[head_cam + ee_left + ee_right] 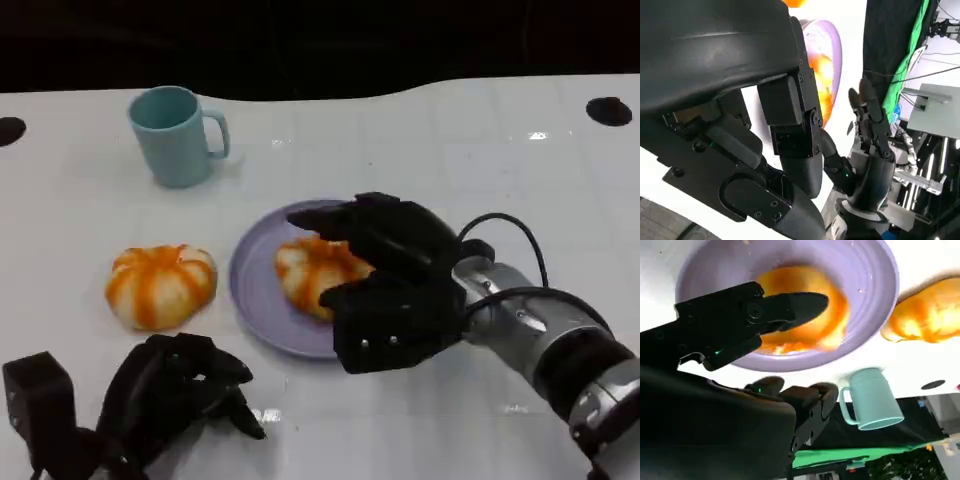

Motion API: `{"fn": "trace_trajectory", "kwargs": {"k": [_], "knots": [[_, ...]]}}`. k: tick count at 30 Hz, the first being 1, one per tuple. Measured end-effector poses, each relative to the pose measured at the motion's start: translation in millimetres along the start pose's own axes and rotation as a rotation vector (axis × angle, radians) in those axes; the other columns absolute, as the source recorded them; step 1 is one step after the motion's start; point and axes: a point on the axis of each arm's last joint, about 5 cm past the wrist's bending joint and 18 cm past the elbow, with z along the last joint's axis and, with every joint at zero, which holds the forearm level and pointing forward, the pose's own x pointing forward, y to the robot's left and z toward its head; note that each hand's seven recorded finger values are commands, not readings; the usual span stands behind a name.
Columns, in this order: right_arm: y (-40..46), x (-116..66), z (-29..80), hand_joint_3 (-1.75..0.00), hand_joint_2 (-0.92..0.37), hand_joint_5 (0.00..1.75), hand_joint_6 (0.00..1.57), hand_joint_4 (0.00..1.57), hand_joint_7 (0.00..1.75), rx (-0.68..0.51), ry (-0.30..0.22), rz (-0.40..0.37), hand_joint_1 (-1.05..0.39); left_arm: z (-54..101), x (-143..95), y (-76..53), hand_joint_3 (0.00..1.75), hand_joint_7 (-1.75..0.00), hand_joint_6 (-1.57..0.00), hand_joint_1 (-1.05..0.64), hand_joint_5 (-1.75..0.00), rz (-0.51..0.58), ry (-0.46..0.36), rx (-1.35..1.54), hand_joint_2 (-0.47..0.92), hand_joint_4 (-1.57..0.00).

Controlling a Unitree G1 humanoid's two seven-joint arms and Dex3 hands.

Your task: Grasp the bread from the table and place it into the plate.

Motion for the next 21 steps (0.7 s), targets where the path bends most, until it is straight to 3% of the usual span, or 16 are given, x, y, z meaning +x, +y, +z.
{"fn": "trace_trajectory", "kwargs": {"k": [6, 12, 21], "knots": [[-9.6, -1.5, -1.1, -0.22, -0.92, 0.26, 0.18, 0.03, 0.02, 0.008, -0.011, -0.001, -0.81, 0.1, 0.2, -0.2, 0.00, -0.20, -1.57, -1.05, -0.60, -0.002, -0.001, 0.001, 0.73, -1.57], [-6.8, -12.3, -5.0, -0.14, -0.92, 0.34, 0.25, 0.11, 0.04, 0.055, -0.024, -0.031, -0.70, -0.5, 0.4, -0.9, 0.00, -0.20, -1.57, -1.05, -0.59, -0.002, -0.004, 0.003, 0.73, -1.57], [0.8, -39.3, -13.1, -0.04, -0.92, 0.50, 0.46, 0.32, 0.11, 0.099, -0.076, -0.213, -0.48, -1.7, 1.6, -2.8, 0.00, -0.21, -1.57, -1.05, -0.60, 0.001, -0.003, -0.004, 0.72, -1.57]]}}
